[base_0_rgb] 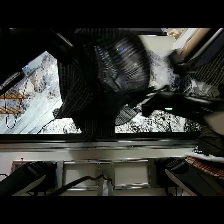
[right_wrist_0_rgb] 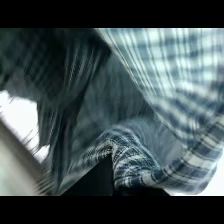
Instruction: Fold the clothes and pants, and hang the long-sleeved shirts on hangers.
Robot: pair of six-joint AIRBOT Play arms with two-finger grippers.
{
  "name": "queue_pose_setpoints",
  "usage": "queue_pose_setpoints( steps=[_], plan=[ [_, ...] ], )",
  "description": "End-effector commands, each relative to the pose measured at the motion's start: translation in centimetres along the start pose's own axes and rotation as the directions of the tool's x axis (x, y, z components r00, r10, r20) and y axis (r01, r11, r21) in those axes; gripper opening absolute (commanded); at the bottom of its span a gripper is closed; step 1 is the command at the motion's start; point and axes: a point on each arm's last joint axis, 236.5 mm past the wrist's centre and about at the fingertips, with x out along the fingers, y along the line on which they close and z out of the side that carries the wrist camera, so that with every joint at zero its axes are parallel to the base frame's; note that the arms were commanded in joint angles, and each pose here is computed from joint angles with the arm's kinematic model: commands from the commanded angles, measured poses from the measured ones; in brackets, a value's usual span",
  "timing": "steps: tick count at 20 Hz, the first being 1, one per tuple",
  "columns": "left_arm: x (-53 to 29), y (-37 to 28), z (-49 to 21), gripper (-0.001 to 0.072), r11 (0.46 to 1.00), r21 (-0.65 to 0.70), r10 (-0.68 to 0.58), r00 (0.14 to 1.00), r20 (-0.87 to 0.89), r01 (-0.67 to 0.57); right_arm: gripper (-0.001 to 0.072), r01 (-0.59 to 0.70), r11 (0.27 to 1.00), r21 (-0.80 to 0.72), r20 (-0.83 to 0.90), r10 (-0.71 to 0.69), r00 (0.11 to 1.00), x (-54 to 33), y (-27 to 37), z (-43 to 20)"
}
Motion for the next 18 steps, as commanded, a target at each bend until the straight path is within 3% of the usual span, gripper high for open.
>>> queue_pose_setpoints(
  steps=[1, 6, 9, 10, 13, 16, 18],
  plan=[
    [-0.3, -0.5, 2.0, 0.001, 0.999, -0.044, -0.01, 0.997, 0.079, 0.014, 0.0025, 0.253, 0.957, -0.142, 0.234, -0.216, 0.948, -9.6, -2.4, 6.8],
    [-1.2, 0.6, 5.7, 0.0008, 0.996, -0.088, 0.036, 0.973, 0.229, -0.016, 0.0025, 0.387, 0.876, -0.287, 0.373, -0.27, 0.888, -12.2, -4.0, 16.7],
    [-0.6, 2.4, 4.0, 0.0007, 0.996, -0.042, 0.088, 0.982, 0.169, -0.082, 0.0024, 0.342, 0.882, -0.324, 0.364, -0.217, 0.906, -8.4, -4.7, 21.2],
    [0.0, 3.6, 2.2, 0.0008, 0.992, -0.06, 0.12, 0.987, 0.111, -0.114, 0.0024, 0.294, 0.9, -0.323, 0.338, -0.18, 0.924, -6.1, -4.9, 21.9],
    [1.1, 10.0, -7.3, 0.0008, 0.942, -0.157, 0.265, 0.944, -0.199, -0.297, 0.0024, -0.011, 0.966, -0.257, 0.177, 0.058, 0.982, 3.2, -3.0, 20.1],
    [-0.6, 14.5, -18.9, 0.0009, 0.855, -0.212, 0.296, 0.781, -0.55, -0.474, 0.0024, -0.297, 0.952, -0.077, -0.085, 0.29, 0.953, 10.5, -1.0, 12.3],
    [-1.4, 14.6, -24.4, 0.0009, 0.822, -0.235, 0.237, 0.686, -0.688, -0.519, 0.0024, -0.35, 0.937, 0.012, -0.225, 0.343, 0.912, 13.2, -1.0, 7.7]
  ],
)
